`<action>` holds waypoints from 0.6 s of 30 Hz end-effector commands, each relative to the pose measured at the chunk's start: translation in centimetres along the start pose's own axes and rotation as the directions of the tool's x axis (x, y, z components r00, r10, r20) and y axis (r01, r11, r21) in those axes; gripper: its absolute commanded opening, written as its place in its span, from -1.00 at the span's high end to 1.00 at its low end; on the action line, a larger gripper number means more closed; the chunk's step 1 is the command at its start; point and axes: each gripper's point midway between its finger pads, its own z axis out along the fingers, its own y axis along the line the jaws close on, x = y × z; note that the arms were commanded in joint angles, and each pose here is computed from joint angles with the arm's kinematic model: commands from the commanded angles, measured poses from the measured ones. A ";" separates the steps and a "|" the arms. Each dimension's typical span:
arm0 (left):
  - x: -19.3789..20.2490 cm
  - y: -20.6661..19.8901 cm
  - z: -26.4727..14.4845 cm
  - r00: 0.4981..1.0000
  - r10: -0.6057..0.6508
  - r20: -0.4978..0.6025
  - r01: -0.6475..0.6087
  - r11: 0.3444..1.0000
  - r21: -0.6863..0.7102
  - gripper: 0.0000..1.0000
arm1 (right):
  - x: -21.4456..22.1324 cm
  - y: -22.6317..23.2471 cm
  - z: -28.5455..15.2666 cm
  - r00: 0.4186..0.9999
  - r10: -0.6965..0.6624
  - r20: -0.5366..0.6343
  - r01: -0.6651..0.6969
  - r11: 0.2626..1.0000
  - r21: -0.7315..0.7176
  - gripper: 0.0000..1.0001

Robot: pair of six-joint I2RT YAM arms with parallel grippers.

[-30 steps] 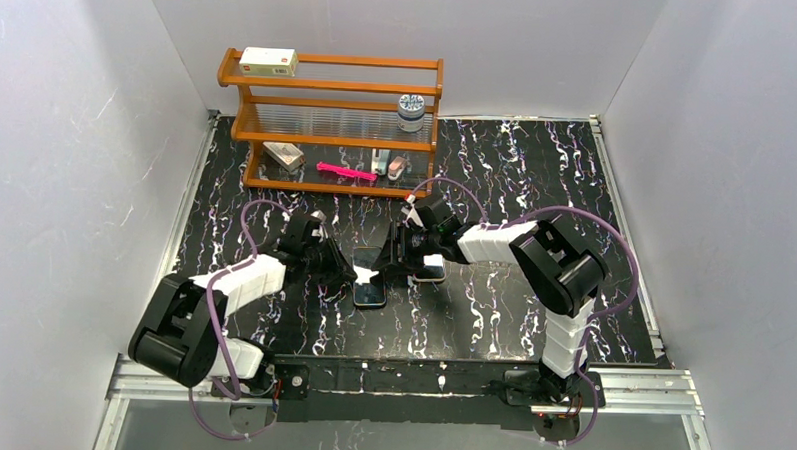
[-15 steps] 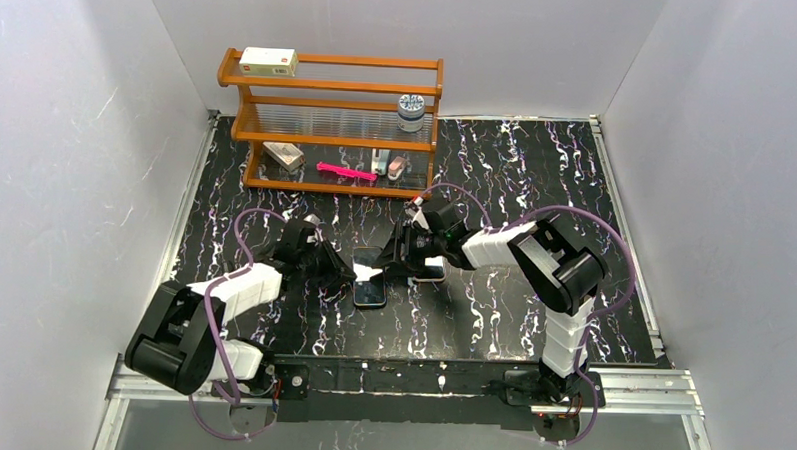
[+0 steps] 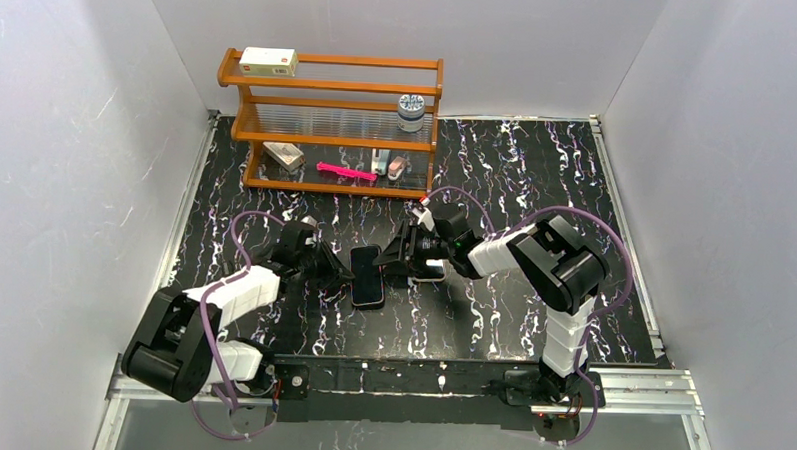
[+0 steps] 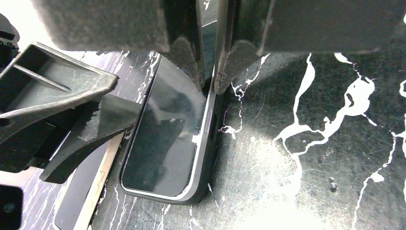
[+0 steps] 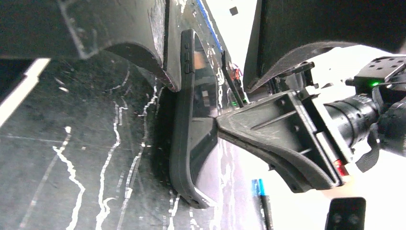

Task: Put the phone into the phone case

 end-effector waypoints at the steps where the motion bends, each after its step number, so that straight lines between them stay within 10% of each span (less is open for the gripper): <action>1: 2.6 0.6 -0.5 0.994 0.008 -0.107 -0.010 1.000 -0.016 0.81 | 1.0 7.6 -0.1 0.989 -0.142 -0.036 0.127 0.955 -0.266 -0.14; 18: 2.8 -0.7 -0.6 0.995 -0.024 -0.094 0.031 0.996 0.078 0.81 | 1.5 5.3 1.1 0.993 -0.078 -0.090 0.057 0.975 -0.214 -0.13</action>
